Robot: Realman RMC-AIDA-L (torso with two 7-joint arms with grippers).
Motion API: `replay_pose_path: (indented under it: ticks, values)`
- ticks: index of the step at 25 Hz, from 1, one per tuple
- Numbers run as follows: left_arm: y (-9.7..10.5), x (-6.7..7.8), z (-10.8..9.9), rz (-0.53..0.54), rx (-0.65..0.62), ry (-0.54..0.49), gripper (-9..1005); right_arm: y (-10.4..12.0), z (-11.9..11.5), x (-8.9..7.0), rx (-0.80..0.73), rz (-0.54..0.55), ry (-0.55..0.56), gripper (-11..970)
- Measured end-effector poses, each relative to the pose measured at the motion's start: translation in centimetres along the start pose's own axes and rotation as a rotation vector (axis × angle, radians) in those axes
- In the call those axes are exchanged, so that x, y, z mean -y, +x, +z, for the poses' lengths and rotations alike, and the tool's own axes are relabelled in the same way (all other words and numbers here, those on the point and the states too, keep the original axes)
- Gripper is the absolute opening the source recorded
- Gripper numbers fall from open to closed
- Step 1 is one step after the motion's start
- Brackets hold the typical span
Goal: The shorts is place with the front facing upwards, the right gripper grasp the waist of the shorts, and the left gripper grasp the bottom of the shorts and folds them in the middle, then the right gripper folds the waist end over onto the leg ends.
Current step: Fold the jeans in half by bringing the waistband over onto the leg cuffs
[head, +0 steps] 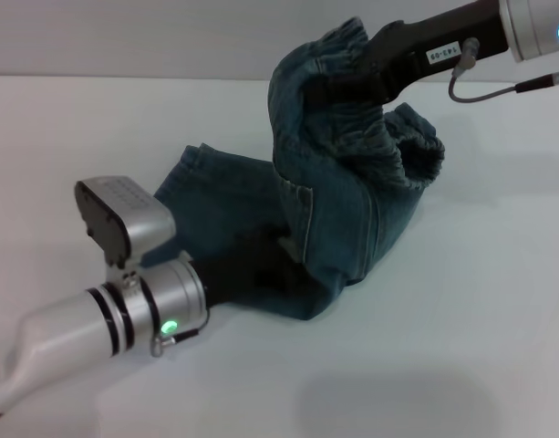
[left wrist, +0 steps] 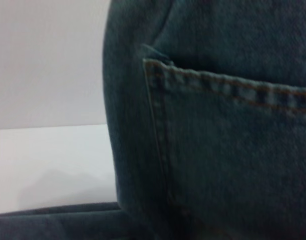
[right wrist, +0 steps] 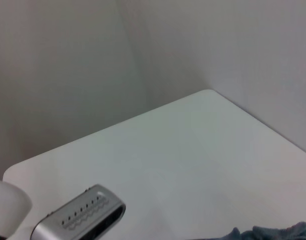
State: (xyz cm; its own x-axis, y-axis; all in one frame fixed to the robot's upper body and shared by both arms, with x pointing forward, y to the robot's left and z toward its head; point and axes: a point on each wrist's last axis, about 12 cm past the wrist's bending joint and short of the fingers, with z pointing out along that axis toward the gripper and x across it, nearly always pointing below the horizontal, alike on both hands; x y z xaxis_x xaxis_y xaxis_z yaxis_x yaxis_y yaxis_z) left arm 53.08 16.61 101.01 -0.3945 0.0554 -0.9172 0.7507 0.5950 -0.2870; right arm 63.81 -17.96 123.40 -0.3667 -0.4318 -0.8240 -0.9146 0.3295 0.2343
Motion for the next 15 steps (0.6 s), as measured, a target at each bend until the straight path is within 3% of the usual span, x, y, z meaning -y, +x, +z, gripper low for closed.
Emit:
replay_pose_path:
  ticks: [11, 15]
  values:
    - [-1.6, -5.9, -4.1, 0.026, 0.040, -0.193, 832, 0.8, -0.2, 0.0, -0.016, 0.010, -0.001, 76]
    - [-2.6, -7.9, -6.1, 0.021, 0.087, -0.285, 832, 1.1, 0.8, -0.4, -0.027, -0.005, -0.032, 76]
